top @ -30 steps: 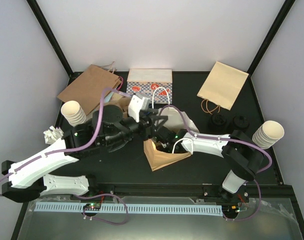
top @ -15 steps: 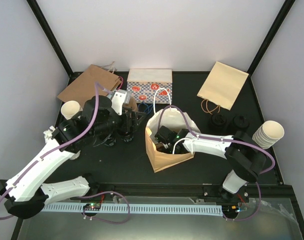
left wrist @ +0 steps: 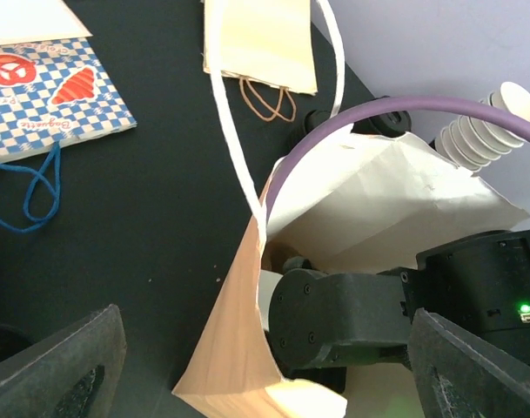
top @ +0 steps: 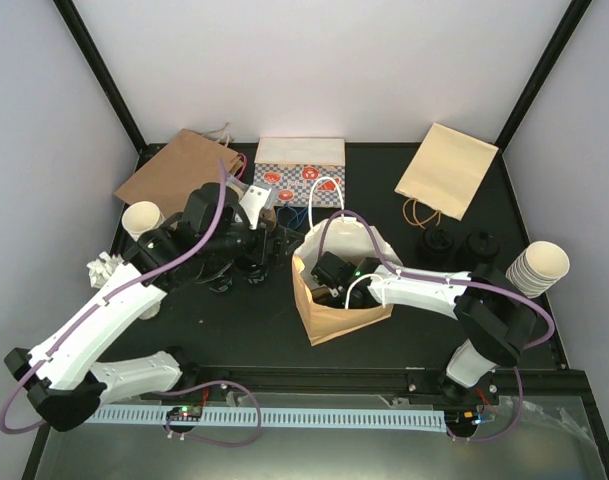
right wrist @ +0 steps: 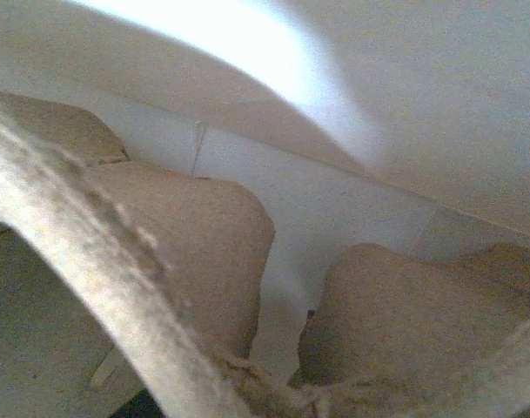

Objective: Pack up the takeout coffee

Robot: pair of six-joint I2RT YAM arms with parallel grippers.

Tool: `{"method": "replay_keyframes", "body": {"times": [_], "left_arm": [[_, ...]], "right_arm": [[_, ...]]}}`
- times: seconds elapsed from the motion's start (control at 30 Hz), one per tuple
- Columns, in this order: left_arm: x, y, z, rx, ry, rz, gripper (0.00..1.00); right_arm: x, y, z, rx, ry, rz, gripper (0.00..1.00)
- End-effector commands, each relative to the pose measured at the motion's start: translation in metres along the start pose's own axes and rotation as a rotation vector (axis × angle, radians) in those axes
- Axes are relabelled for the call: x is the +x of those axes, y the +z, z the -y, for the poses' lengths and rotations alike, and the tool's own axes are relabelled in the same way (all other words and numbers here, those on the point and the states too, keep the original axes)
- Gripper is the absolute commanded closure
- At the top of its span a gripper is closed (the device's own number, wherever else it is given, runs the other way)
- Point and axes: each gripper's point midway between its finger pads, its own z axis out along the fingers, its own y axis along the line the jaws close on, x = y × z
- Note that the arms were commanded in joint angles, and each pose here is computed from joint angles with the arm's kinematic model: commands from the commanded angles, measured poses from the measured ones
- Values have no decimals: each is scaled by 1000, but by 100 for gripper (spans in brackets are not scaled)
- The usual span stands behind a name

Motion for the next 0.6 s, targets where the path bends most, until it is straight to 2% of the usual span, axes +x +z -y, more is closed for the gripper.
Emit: {"method": "replay_keyframes", "body": {"times": [0.0,0.1,0.43,0.57], "left_arm": [[-5,13,11,67,66,-18,9],[-4,23,13,88,82,-45,12],[-6,55,-10,-25,97,-84,22],[-6,72,-16,-32,90,-119,31]], "right_arm": [[0,-6,2,15,5,13,76],[0,-5,1,11,4,13,76],[-2,-7,-1,7,0,17,76],[-1,-6,-2,6,2,14,76]]}}
